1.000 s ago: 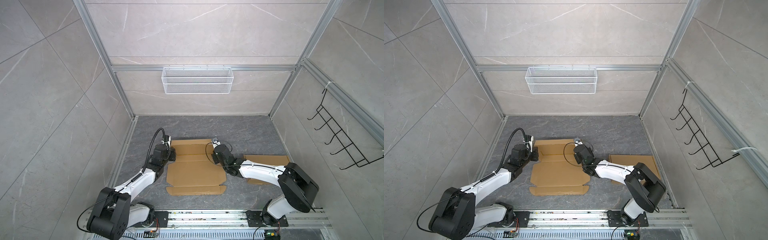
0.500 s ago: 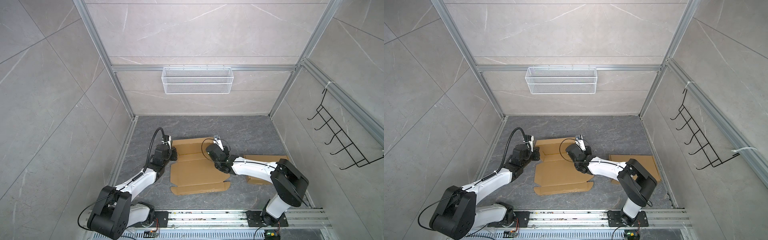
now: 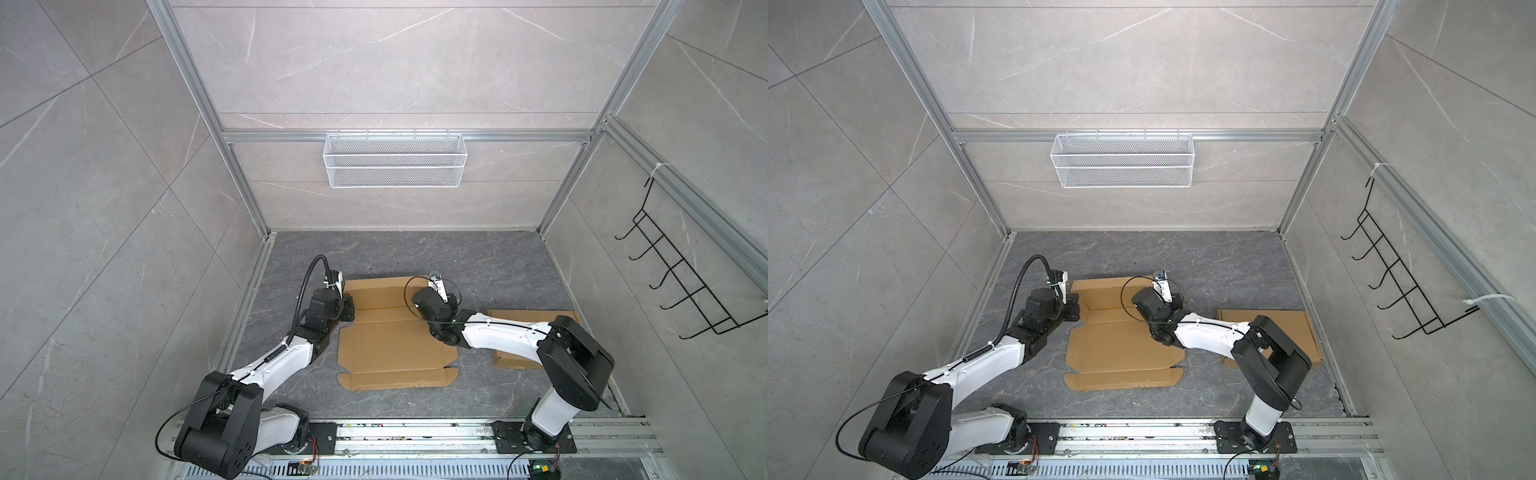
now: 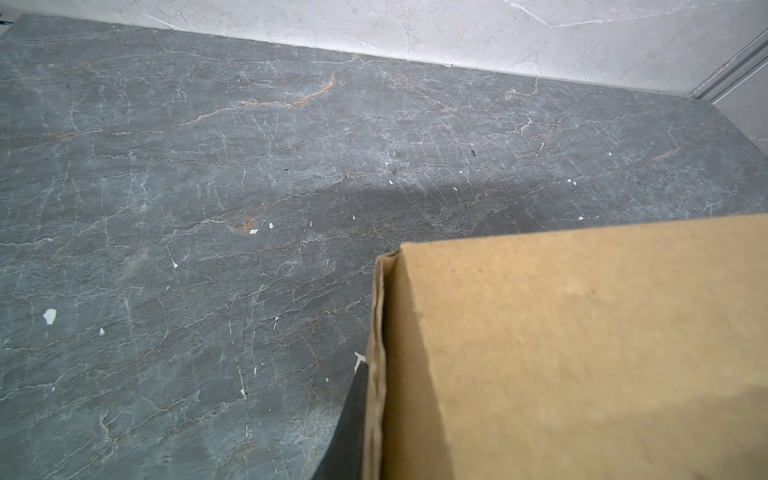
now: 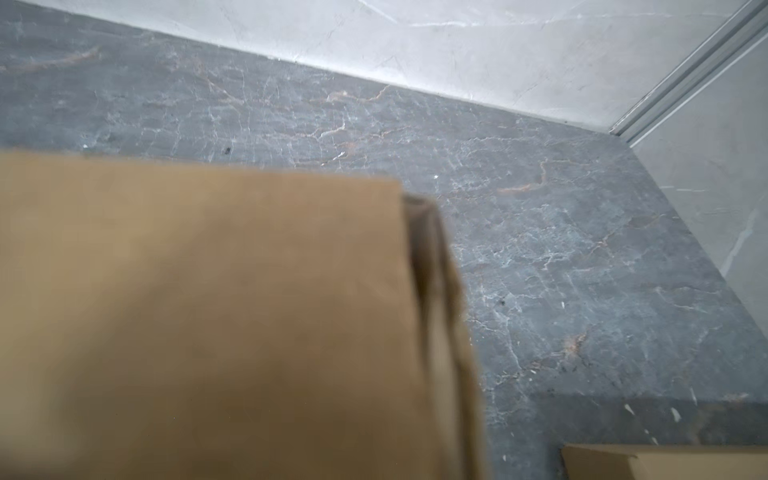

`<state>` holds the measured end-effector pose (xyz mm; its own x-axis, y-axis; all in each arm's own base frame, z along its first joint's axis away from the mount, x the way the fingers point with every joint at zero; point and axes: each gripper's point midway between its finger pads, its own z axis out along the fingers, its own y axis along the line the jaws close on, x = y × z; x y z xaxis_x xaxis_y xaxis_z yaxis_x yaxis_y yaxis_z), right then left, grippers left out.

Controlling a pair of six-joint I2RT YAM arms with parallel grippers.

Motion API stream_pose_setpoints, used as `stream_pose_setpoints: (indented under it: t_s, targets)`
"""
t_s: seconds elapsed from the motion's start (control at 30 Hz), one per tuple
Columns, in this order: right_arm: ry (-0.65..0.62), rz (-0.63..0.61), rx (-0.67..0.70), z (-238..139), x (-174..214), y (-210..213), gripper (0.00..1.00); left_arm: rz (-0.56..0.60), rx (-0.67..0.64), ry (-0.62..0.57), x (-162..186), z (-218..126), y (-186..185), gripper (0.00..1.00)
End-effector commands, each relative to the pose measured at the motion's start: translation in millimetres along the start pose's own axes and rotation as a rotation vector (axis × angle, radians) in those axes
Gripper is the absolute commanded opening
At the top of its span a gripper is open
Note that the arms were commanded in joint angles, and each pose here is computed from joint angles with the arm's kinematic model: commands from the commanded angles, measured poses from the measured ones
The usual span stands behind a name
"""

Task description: Fold the paper box

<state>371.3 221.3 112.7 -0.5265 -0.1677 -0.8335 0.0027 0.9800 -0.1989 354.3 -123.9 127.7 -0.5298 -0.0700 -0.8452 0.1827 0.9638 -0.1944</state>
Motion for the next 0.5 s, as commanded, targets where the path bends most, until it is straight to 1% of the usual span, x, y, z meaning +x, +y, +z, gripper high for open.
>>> stream_pose_setpoints:
  t_s: [0.0,0.07,0.13,0.2,0.33,0.47]
  targets:
    - [0.047,-0.021,-0.018,4.5,15.1,1.9,0.04,-0.015,0.003,-0.033,-13.3,0.7,-2.0,0.00]
    - [0.045,-0.024,-0.063,-0.2,9.4,6.3,0.16,-0.009,-0.005,-0.036,-13.7,0.5,-0.7,0.00]
    - [0.051,-0.035,-0.140,-7.5,3.2,13.1,0.31,-0.002,-0.014,-0.035,-14.5,0.8,0.7,0.00]
    - [0.059,-0.042,-0.221,-17.2,-2.3,18.4,0.43,0.003,-0.020,-0.036,-16.0,1.3,1.1,0.00]
    - [0.109,-0.058,-0.327,-35.4,-2.3,17.2,0.59,0.012,-0.035,-0.038,-17.9,1.5,3.5,0.00]
    - [0.154,-0.047,-0.411,-53.2,2.7,8.7,0.69,0.021,-0.047,-0.034,-17.2,1.6,5.5,0.00]
